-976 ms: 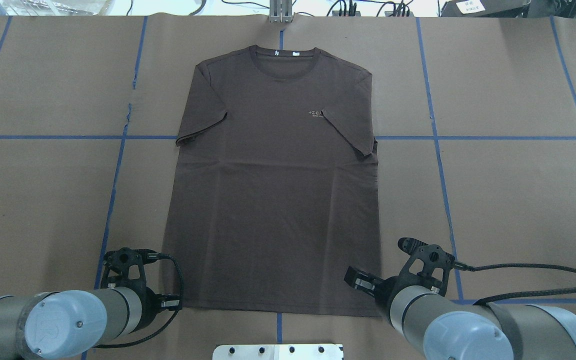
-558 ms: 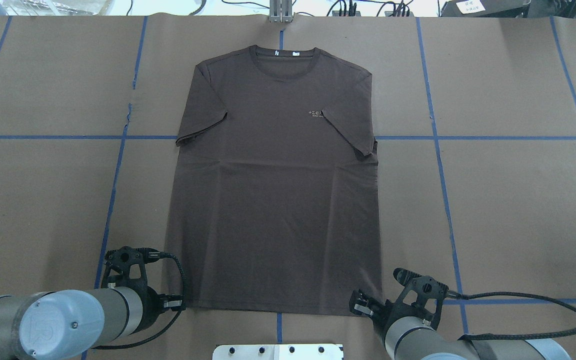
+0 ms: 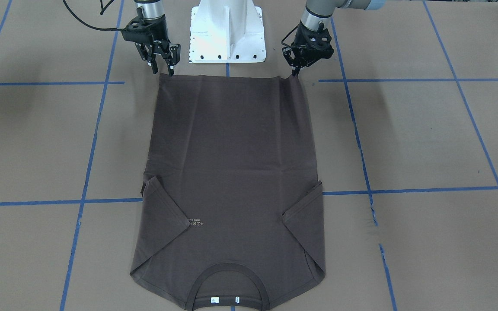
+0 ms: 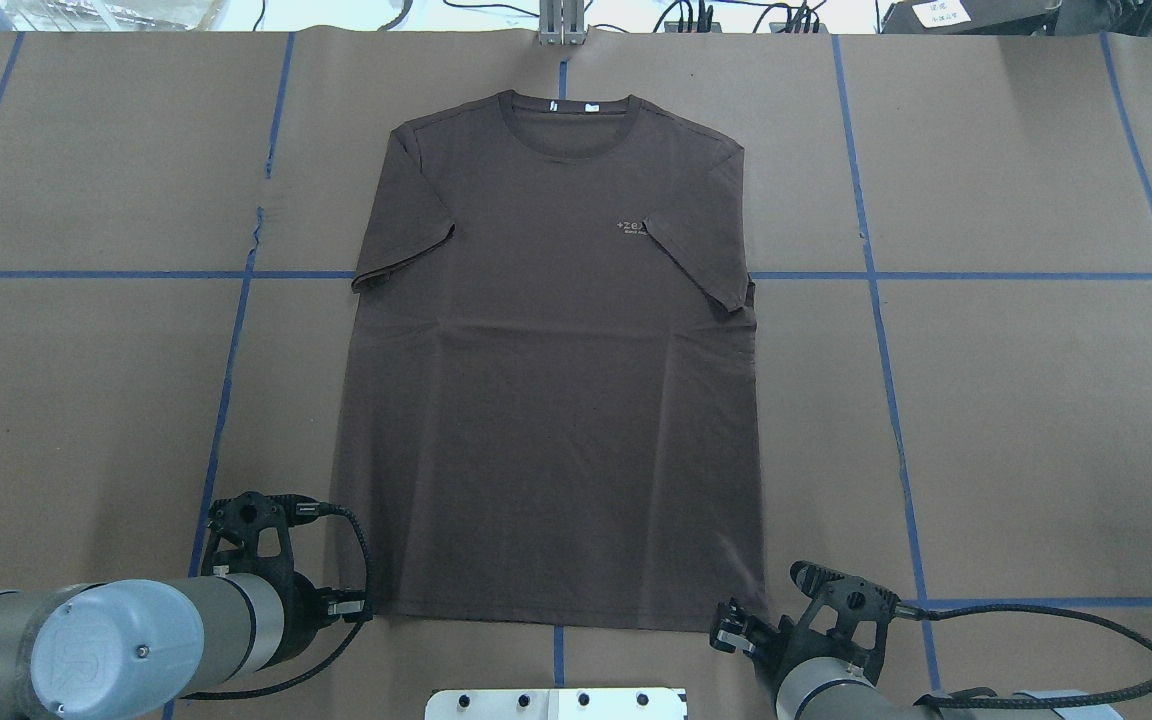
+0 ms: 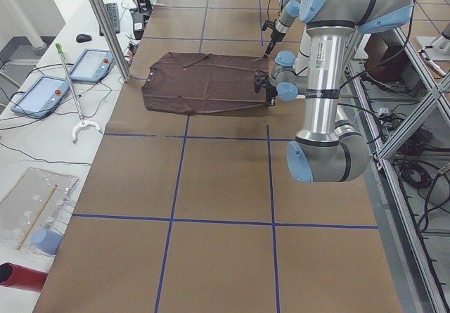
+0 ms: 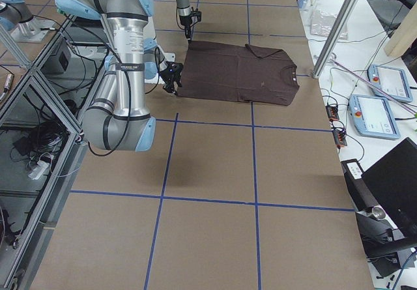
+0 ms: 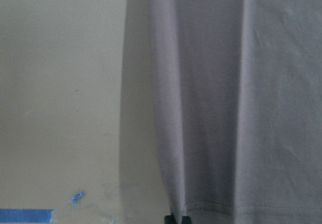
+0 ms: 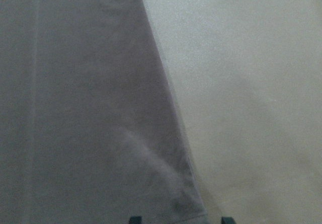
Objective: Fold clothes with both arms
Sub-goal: 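Grasp the hem corners with both grippers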
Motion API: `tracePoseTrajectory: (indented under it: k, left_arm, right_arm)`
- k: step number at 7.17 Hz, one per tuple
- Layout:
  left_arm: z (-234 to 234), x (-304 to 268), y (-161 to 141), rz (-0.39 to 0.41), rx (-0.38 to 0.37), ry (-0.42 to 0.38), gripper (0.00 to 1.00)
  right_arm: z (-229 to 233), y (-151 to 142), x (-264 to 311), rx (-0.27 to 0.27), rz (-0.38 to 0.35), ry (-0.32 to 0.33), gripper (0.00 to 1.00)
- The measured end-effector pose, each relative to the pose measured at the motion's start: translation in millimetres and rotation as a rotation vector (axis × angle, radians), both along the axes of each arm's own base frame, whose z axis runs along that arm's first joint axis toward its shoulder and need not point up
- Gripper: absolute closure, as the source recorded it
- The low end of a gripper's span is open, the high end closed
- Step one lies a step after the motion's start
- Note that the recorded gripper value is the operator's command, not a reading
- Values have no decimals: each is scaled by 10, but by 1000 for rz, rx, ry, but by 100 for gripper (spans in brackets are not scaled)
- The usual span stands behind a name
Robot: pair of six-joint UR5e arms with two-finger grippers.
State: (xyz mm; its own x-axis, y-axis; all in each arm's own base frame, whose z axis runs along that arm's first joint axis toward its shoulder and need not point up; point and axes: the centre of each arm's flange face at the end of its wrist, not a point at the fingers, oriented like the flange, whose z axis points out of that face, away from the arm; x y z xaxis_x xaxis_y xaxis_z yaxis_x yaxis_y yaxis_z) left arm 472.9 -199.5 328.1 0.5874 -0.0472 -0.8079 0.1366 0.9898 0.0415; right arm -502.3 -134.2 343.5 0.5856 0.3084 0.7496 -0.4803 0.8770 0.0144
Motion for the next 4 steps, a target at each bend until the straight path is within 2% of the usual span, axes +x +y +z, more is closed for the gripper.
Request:
tracePoseTrajectory:
  k: [2,3,4]
  left_arm:
    - [-18,-18,2,0,1,4,100]
    - [-26,-26,3,0,1,6,100]
    - [-29,-29,4,0,1,7,100]
  right_arm:
    - [74,14,-45,3,-1,16,45]
    - [99,15,-61,4,-1,21,60]
    - [105,16,-71,4,-1,22,91]
